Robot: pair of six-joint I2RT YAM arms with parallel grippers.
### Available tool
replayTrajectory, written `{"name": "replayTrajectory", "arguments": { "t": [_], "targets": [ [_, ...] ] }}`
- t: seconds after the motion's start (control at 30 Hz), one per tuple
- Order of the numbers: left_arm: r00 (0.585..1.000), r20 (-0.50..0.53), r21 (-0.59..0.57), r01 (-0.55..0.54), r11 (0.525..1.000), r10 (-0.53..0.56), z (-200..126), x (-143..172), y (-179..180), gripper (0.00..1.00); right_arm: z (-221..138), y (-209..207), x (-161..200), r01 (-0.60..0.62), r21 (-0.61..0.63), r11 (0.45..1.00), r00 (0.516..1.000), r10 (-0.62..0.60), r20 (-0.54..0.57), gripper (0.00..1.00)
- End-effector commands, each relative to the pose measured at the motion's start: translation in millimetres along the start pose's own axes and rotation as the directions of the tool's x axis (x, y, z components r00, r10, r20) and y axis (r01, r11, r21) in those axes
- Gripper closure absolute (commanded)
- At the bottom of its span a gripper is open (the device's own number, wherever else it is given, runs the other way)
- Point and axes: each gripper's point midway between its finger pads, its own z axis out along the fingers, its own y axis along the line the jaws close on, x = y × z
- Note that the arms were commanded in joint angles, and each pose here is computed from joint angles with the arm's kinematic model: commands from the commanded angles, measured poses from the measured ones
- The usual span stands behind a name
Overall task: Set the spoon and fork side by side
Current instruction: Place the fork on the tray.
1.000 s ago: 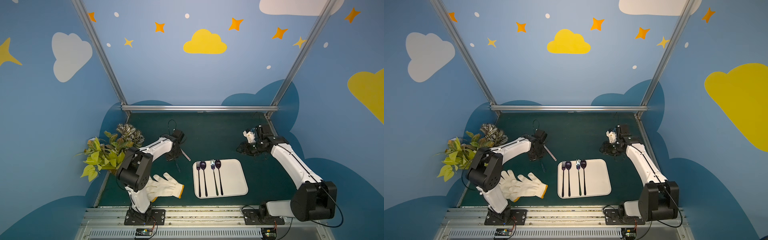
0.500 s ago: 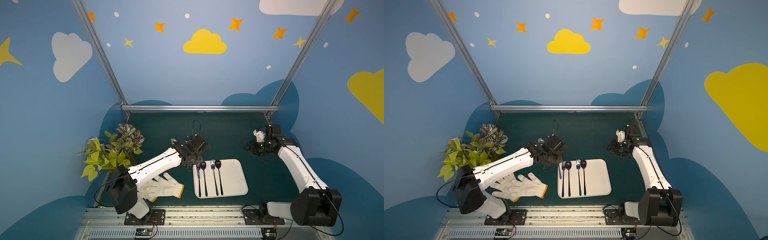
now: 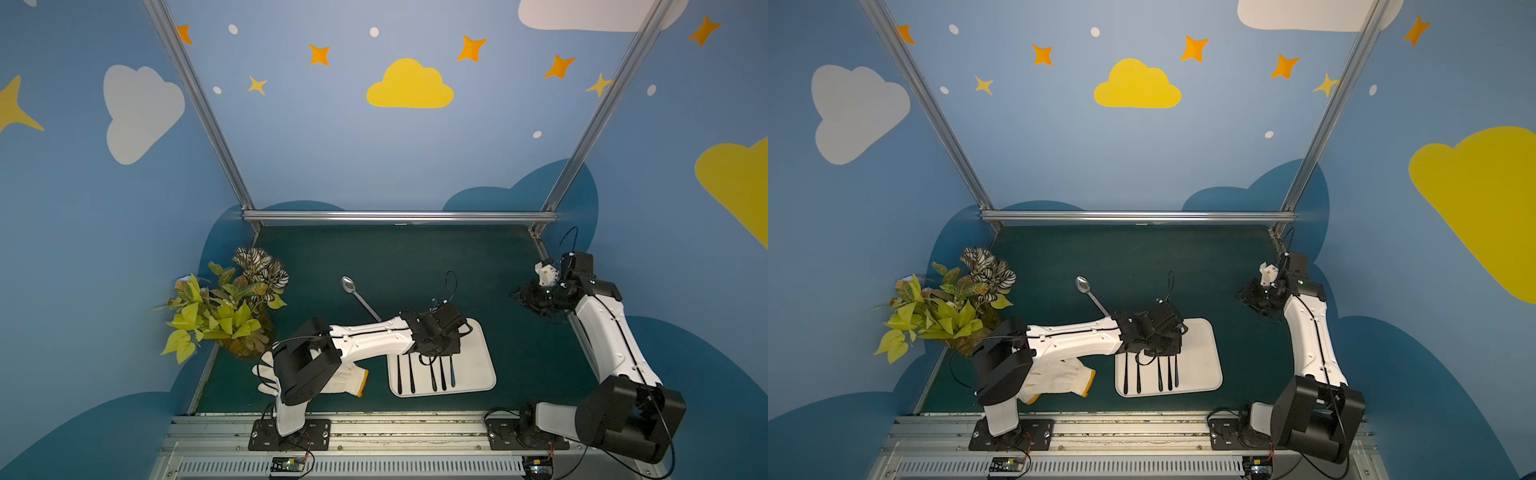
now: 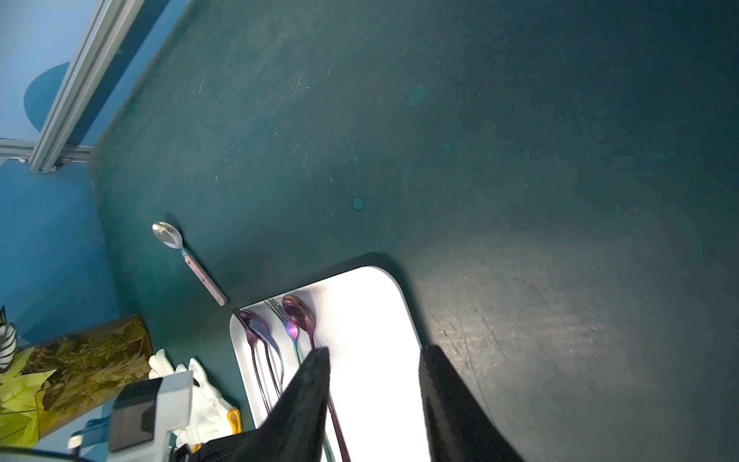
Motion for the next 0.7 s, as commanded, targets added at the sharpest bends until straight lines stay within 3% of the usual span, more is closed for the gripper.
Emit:
{"name": "replayTrajectory", "arguments": {
  "t": [0.0, 0.37, 0.67],
  "targets": [
    [1.000, 0.009, 0.135, 0.003, 0.991, -0.004, 3.4, -4.2, -33.4, 0.97, -3.5, 5.3, 9.0, 0.006, -0.035, 0.999, 1.000, -0.006, -0.019, 0.58],
    [1.000, -0.011, -0.022, 0.013, 1.000, -0.014, 37.2, -0.4, -13.6, 0.97, -6.4, 7.0, 12.9, 0.011, -0.048, 0.999, 1.000, -0.011, -0.014, 0.58],
    [0.998, 0.013, -0.143, 0.056, 0.988, -0.055, 46.2, -5.2, 4.7, 0.97, -5.6, 8.1, 14.5, 0.009, -0.058, 0.998, 1.000, -0.010, -0.019, 0.58]
  ]
}}
